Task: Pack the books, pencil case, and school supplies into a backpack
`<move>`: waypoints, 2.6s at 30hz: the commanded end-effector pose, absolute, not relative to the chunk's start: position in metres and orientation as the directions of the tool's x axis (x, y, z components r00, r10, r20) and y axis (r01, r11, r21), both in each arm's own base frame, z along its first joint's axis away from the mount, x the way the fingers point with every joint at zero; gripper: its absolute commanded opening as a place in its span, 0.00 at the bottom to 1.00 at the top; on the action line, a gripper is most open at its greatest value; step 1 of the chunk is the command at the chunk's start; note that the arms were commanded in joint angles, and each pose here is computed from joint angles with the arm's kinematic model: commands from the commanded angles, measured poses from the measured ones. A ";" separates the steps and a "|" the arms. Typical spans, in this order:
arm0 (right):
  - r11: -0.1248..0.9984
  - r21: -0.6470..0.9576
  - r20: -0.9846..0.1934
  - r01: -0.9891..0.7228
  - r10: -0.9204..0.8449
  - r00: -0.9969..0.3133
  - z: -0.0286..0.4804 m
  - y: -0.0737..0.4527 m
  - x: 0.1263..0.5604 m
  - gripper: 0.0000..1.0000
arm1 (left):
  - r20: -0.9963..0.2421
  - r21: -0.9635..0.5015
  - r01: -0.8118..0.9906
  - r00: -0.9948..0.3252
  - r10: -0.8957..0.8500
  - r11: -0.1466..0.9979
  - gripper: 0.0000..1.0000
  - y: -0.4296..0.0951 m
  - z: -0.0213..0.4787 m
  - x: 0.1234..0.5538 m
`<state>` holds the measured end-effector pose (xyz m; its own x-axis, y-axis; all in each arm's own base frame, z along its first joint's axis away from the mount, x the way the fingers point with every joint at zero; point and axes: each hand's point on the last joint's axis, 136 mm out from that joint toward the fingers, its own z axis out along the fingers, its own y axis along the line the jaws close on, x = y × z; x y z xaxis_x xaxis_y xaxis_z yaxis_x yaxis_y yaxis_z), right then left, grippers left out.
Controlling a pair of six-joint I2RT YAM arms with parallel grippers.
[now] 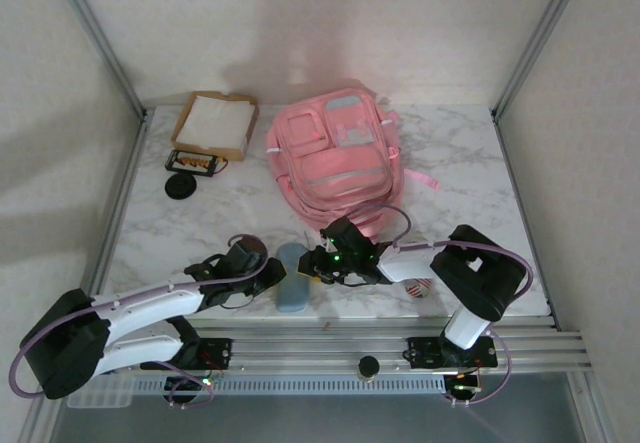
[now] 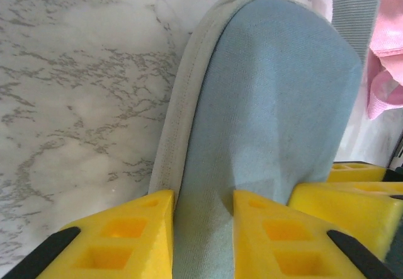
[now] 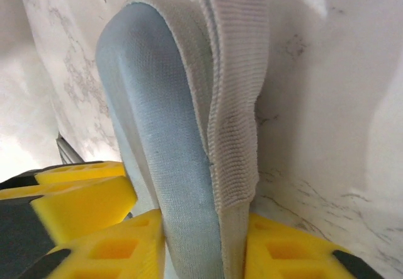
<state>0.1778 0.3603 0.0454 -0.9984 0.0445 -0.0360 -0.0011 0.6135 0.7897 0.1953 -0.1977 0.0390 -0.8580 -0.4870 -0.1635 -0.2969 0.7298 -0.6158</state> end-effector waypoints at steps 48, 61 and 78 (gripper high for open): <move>0.566 0.823 -0.384 0.044 0.612 -0.691 0.204 0.054 0.317 0.00 | -0.646 0.442 0.592 -0.311 0.698 0.673 0.88 -0.378 0.128 0.392; 0.593 0.804 -0.407 0.042 0.600 -0.689 0.204 0.050 0.320 0.00 | -0.604 0.450 0.600 -0.341 0.720 0.662 0.73 -0.361 0.132 0.426; 0.587 0.808 -0.400 0.041 0.599 -0.694 0.196 0.051 0.322 0.00 | -0.582 0.551 0.538 -0.301 0.756 0.638 0.55 -0.364 0.102 0.428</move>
<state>0.3206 0.0512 0.1957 -0.6940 0.6091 -0.3839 0.0648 0.5839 0.8092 0.4036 -0.3804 0.0897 -0.3009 0.7739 -0.5572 0.6453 0.5955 0.4786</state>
